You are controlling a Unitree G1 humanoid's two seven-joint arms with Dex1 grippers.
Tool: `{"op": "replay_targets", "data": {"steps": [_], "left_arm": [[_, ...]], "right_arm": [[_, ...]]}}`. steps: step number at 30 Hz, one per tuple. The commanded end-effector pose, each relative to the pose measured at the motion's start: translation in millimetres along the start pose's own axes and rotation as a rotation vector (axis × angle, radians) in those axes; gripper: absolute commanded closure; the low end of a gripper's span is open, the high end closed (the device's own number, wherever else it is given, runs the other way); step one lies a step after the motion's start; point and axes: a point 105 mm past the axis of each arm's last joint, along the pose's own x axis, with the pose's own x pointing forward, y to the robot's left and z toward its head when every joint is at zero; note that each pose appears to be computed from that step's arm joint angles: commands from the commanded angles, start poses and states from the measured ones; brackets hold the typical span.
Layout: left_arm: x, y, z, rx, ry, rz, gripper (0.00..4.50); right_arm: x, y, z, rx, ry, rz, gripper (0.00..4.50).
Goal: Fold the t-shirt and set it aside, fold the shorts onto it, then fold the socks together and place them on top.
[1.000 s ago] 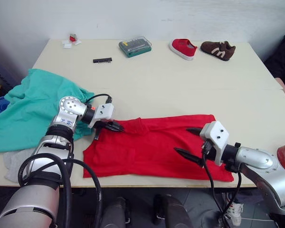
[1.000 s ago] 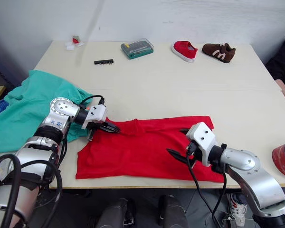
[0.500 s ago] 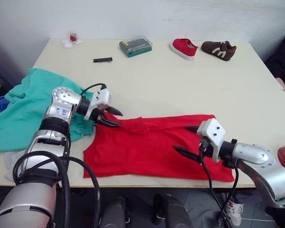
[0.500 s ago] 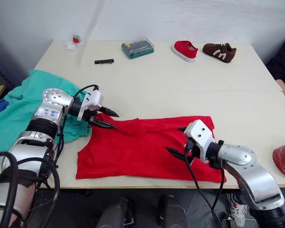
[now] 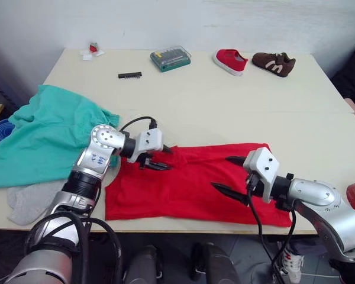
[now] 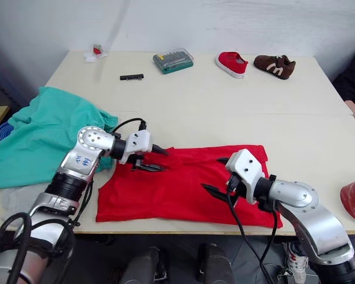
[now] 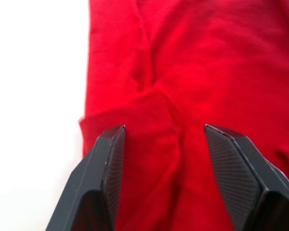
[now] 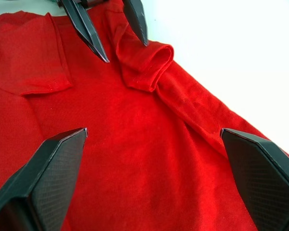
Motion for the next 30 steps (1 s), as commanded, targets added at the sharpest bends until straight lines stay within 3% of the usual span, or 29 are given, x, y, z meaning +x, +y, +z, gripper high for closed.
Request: {"op": "replay_targets", "data": {"steps": [1, 2, 5, 12, 20, 23, 30], "left_arm": [[0, 7, 15, 0.046, -0.022, 0.042, 1.76], [1, 6, 15, 0.039, -0.026, 0.039, 1.76], [5, 4, 16, 0.026, -0.037, 0.035, 2.31], [14, -6, 6, 0.017, 0.012, -0.017, 4.48], [19, -4, 8, 0.036, 0.026, -0.015, 4.48], [17, -3, 10, 0.025, 0.014, -0.009, 3.88], [12, -3, 12, 0.064, 0.044, 0.006, 1.68]], "right_arm": [[0, 4, 8, -0.019, -0.032, 0.0, 0.0], [1, 4, 7, -0.018, -0.031, 0.001, 0.0], [2, 5, 6, -0.013, -0.032, -0.002, 0.0], [2, 5, 5, -0.007, -0.033, -0.005, 0.0], [4, 5, 5, 0.0, -0.036, -0.012, 0.0], [4, 5, 4, 0.001, -0.035, -0.015, 0.0], [5, 6, 3, 0.004, -0.037, -0.017, 0.0]]}}
